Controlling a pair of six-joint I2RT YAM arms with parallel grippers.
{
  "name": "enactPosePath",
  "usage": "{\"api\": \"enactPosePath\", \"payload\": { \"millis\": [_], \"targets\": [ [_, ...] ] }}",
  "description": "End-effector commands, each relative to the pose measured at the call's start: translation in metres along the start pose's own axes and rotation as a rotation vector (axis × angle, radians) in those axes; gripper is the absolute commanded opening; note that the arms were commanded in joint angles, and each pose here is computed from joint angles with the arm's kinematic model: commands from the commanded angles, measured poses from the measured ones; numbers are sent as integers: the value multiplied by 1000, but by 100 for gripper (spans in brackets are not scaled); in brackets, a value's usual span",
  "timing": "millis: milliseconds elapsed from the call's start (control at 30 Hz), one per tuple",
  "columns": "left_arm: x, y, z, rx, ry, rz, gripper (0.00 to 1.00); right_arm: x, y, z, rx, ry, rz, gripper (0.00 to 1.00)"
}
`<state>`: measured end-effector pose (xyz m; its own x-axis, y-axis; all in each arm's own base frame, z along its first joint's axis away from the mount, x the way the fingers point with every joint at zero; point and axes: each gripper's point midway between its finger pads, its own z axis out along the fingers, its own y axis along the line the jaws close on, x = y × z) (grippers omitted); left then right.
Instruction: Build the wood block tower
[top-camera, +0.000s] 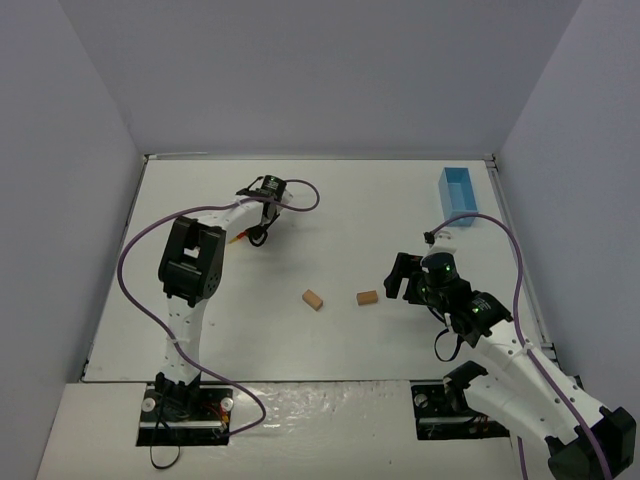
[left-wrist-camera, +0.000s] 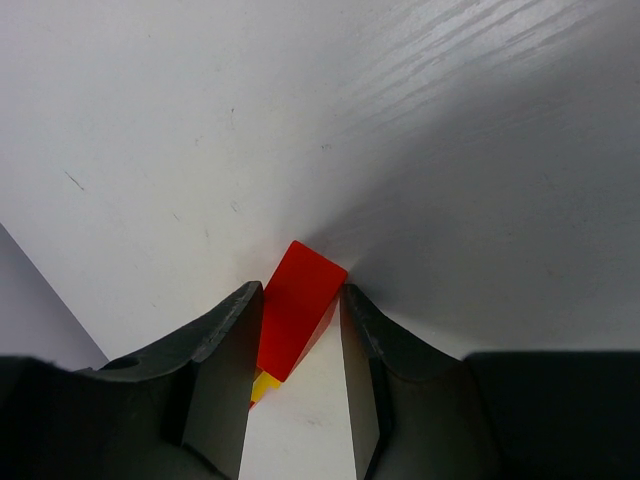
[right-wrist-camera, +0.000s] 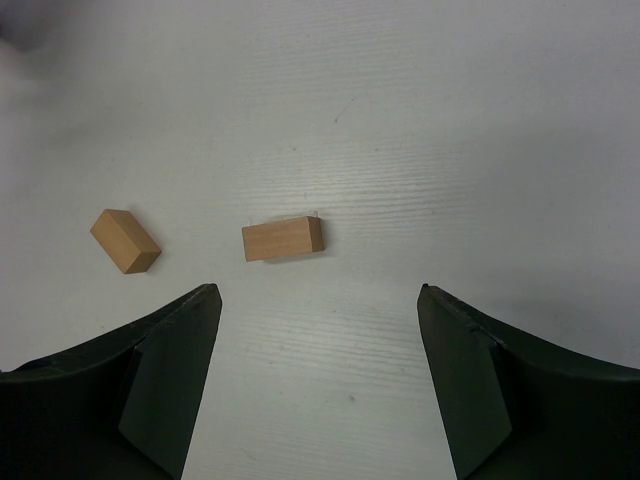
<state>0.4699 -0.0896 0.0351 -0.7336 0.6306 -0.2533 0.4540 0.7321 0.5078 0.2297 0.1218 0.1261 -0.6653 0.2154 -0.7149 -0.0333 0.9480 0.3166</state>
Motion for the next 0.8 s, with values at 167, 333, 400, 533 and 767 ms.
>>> {"api": "enactPosePath", "payload": {
  "millis": [167,333,400,533,767],
  "targets": [
    [-16,23,-31,-32,-88,-35,34,-7,5,3,-21,-30,3,77],
    [-29,22,-45,-14,-137,-66,34,-7,5,3,-20,-30,2,77],
    [-36,23,-56,3,-175,-96,34,-7,5,3,-19,-30,3,77],
    [-45,24,-73,34,-227,-169,34,-8,5,3,-19,-34,3,77],
    [-57,2,-89,180,-260,-408,33,-9,5,2,-22,-37,3,77]
  ]
}}
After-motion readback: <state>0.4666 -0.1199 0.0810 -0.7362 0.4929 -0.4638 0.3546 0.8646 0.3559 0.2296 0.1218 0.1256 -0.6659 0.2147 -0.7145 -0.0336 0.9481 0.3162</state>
